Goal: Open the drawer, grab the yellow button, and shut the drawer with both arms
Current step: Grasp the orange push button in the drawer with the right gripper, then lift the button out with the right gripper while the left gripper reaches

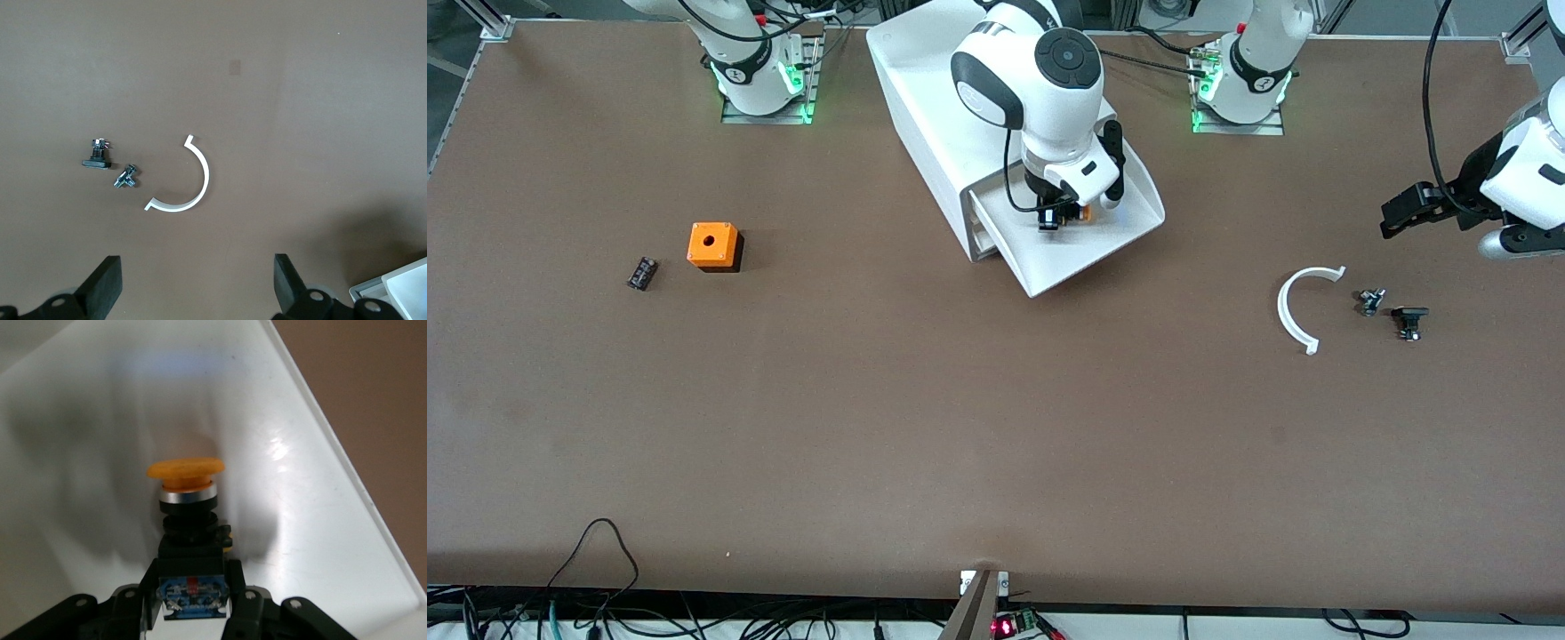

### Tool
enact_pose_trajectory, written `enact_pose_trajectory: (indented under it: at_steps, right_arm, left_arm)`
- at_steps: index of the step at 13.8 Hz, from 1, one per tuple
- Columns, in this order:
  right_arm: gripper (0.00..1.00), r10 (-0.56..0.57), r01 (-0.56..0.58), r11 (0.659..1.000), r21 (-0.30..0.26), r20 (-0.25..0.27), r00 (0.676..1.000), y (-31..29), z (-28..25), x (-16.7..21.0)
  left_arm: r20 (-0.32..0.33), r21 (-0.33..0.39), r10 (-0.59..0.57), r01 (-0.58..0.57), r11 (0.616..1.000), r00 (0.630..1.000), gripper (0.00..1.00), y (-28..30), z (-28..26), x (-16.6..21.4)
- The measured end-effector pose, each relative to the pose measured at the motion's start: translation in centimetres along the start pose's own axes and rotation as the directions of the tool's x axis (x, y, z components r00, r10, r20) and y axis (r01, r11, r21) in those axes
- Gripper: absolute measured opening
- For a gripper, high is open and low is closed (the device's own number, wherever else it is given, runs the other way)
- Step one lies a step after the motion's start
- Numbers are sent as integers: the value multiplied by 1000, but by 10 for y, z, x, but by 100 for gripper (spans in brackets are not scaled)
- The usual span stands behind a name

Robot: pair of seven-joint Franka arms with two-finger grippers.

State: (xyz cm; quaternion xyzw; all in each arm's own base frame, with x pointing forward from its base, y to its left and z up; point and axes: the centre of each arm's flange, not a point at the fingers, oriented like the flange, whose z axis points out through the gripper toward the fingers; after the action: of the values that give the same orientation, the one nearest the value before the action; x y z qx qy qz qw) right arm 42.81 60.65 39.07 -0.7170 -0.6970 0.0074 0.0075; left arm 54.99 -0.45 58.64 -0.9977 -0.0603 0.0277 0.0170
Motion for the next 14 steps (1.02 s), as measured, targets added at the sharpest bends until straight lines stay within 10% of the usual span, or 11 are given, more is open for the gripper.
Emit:
enact_pose_trajectory:
  at_steps: [10,14]
  right_arm:
    - [41,48,-53,996,-66,-69,996,27,-46,-9]
    - [41,226,-243,964,-112,-144,963,91,-104,-69]
  left_arm:
    - [10,2,17,-17,1000,1000,100,10,-1,-1]
    - [27,6,30,-31,1000,999,100,17,9,3]
